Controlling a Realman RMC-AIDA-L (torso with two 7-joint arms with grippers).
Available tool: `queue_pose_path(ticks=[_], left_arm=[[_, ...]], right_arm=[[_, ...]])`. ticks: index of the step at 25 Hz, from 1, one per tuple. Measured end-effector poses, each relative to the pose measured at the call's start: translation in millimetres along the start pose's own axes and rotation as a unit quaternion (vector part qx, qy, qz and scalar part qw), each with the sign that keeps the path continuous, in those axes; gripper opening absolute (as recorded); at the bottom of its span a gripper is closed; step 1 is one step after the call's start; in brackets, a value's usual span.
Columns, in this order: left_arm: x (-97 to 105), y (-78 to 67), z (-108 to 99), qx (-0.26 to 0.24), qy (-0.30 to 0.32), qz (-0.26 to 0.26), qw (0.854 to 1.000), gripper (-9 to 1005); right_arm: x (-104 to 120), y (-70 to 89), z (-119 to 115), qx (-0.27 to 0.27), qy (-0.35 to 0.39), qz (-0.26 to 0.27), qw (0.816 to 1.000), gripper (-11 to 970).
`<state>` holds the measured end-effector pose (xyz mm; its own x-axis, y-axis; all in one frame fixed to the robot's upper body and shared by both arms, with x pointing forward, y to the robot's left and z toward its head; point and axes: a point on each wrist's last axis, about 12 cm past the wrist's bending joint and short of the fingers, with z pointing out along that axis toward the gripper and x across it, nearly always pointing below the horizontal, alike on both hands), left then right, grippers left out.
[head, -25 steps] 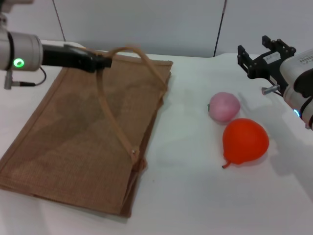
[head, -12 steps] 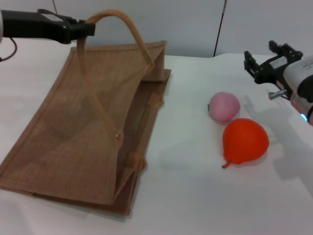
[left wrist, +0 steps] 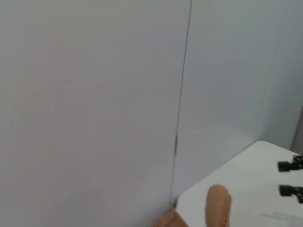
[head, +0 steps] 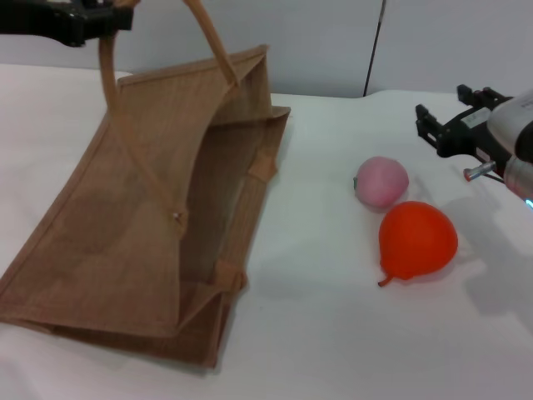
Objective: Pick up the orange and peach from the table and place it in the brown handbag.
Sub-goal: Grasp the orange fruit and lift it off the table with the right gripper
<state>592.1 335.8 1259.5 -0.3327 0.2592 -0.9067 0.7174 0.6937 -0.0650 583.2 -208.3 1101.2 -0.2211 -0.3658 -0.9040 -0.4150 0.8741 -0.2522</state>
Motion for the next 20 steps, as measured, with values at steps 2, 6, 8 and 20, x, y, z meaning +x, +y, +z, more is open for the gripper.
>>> queue_pose_path(ticks=[2,6,8,20], left_arm=[[-2.8,-2.0,-7.4,-0.007,-0.002,0.007,1.0,121],[-7.8,-7.0,-20.9,-0.015,-0.011,0.021,1.0,121],[-11.1,-9.3,-24.5,-0.016,-0.015,0.027,0.999,121],[-29.9,-21.0,-30.7,-0.018,-0.021,0.058,0.998,121]], right_arm=[[-7.2,3.8,-3.9,-0.016,0.012,-0.006,1.0,640],[-24.3,5.3,-13.5,-0.044,0.041,-0.014,0.998,640],[-30.5,5.6,-18.6,-0.058,0.063,-0.022,0.996,640],[-36.4,3.9,-39.2,-0.127,0.212,-0.039,0.968,654]])
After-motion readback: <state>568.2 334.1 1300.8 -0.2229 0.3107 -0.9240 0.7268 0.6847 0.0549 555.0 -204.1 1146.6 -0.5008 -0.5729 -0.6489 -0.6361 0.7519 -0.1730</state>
